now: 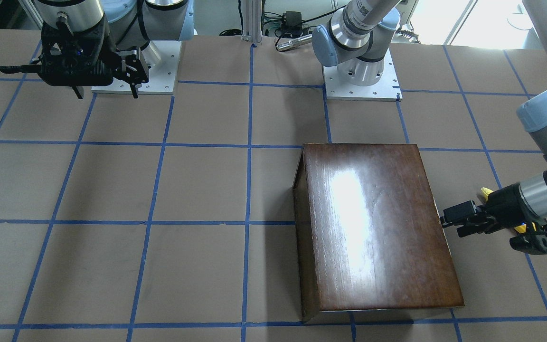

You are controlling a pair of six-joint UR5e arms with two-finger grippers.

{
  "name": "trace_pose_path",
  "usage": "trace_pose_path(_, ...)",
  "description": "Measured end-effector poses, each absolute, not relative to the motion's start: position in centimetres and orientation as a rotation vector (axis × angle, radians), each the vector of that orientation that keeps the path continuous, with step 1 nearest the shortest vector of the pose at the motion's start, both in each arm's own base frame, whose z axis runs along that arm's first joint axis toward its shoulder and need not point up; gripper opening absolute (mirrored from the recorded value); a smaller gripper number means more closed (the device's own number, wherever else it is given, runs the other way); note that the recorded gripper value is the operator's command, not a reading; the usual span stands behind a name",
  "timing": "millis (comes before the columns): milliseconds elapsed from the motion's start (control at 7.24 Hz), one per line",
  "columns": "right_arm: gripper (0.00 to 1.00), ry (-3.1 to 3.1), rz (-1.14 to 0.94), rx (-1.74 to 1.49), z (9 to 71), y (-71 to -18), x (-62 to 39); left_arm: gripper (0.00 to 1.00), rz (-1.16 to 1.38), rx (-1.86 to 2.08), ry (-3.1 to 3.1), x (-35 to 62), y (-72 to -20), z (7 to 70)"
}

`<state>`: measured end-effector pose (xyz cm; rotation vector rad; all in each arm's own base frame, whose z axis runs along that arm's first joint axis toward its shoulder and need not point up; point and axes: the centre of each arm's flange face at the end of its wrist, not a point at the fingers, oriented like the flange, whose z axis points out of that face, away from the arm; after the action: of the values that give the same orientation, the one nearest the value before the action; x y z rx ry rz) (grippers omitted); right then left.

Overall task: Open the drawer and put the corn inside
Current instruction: 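Hook the left gripper onto the white drawer handle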

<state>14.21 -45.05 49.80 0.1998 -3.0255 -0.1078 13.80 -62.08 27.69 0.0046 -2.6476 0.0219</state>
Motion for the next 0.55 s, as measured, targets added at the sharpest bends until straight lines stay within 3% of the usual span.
trace_pose_path(553,1.00,-3.026,-0.107,0.200,49.8,-45.0,14.2,1.00,-0.019,0.009,-2.638,14.0,-62.4,25.7)
